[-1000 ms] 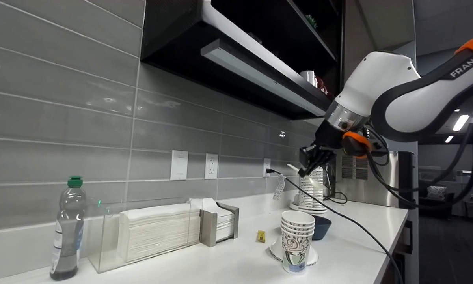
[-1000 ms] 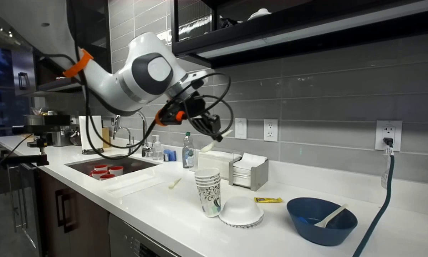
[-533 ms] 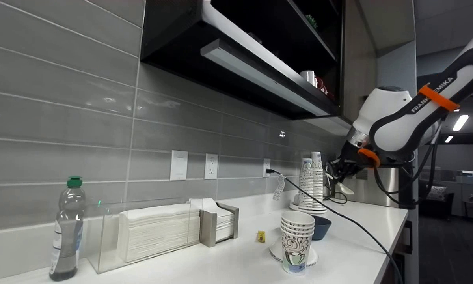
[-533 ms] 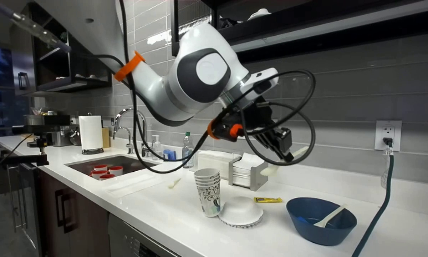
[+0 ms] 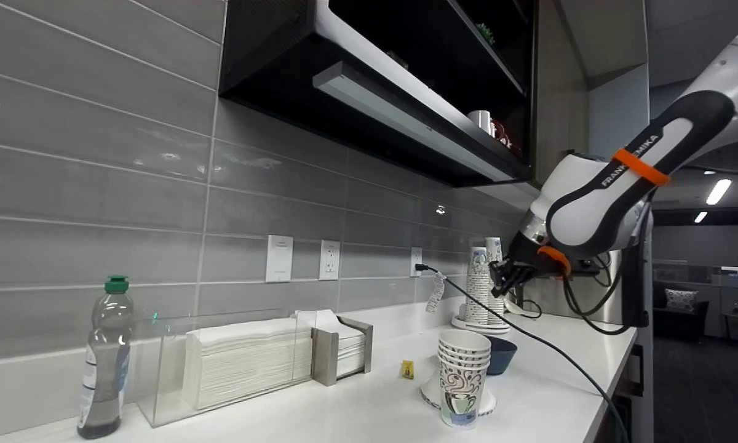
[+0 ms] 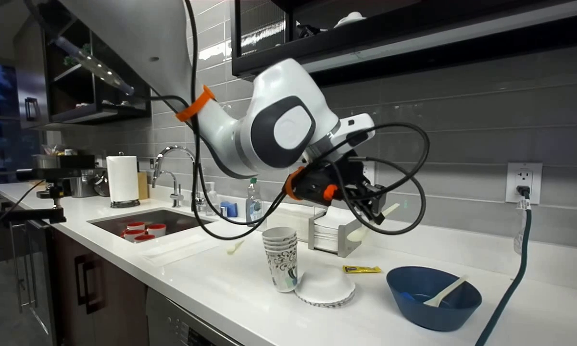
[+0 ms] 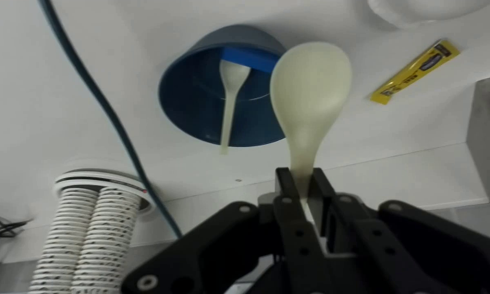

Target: Pick up the white spoon and put it into the blue bowl

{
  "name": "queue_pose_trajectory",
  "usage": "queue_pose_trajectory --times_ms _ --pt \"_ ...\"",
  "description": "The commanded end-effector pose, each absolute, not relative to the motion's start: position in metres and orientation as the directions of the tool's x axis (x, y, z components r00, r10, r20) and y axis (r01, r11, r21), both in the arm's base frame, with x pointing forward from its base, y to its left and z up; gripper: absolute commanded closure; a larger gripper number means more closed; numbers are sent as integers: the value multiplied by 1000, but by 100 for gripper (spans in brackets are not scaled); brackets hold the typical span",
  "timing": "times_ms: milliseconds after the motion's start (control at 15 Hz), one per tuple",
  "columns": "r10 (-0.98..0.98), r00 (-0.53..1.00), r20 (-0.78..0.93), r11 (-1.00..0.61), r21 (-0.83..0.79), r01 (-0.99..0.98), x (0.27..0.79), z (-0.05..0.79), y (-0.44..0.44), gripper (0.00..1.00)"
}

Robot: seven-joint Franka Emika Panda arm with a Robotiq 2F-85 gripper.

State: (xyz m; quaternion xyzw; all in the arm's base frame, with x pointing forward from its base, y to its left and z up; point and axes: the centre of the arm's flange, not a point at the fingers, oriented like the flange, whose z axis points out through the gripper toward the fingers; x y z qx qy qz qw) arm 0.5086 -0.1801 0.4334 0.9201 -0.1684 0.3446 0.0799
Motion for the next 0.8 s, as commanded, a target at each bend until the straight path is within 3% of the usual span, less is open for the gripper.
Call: queue_pose_trajectory --times_ms 0,333,733 --pt "-244 729 639 -956 -31 -293 573 409 -213 97" --pt "-332 692 640 -928 -92 -360 623 410 -255 97" --pt "-343 717 606 -922 -70 -381 626 395 -311 97"
